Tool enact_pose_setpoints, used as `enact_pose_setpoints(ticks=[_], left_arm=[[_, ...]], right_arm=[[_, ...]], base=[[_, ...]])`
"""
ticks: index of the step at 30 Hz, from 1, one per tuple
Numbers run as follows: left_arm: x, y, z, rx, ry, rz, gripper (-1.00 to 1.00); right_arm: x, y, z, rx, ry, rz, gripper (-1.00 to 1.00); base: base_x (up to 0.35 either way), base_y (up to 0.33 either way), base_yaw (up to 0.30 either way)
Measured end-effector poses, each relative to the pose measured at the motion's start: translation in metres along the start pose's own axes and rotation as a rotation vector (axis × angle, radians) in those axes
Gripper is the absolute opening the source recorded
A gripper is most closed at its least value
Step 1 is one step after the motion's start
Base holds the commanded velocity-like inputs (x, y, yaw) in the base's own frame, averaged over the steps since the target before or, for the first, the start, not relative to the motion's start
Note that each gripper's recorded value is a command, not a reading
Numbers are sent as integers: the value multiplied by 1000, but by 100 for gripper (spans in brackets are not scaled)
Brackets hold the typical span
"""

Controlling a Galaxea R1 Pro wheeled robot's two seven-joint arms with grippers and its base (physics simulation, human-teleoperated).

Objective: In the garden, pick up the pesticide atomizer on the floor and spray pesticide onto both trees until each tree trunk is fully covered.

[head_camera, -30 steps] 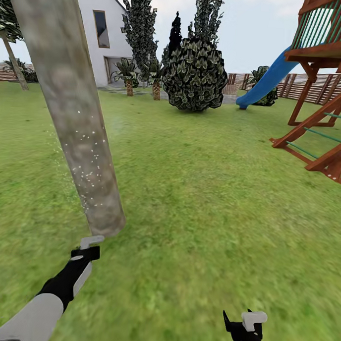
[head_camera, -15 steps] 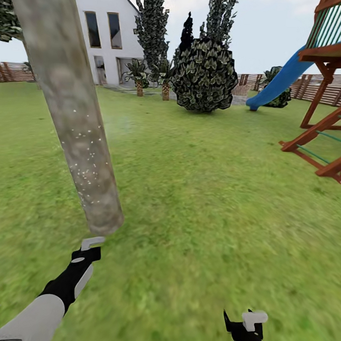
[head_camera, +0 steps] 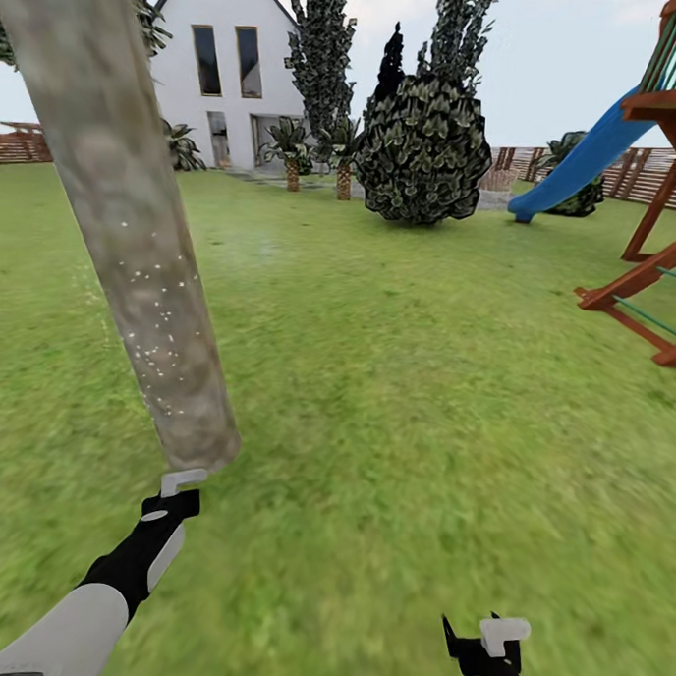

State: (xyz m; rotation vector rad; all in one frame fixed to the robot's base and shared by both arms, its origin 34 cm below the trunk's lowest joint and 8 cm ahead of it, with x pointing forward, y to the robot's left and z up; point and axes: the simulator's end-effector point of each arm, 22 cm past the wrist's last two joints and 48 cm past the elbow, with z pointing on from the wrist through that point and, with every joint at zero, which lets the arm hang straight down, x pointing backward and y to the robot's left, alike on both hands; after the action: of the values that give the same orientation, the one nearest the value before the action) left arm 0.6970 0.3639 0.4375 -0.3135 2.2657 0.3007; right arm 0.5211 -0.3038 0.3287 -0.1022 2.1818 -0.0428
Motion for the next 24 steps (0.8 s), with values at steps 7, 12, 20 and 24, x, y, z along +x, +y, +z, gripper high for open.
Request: enact_pose_setpoints(ticks=[7,12,20,24], left_arm=[[1,2,1,-4,3,2,-100],[2,3,1,-6,5,0,-100],[2,3,1,-6,5,1,-100],[1,5,1,-8,4,1,-100]], right_arm=[[1,0,0,0,2,0,100],[1,0,0,-1,2,0,100],[1,0,0,-1,2,0,100],[1,0,0,-1,2,0,100]], base=[[224,-188,268],[171,-195,272],[155,-195,264],[149,-196,38]])
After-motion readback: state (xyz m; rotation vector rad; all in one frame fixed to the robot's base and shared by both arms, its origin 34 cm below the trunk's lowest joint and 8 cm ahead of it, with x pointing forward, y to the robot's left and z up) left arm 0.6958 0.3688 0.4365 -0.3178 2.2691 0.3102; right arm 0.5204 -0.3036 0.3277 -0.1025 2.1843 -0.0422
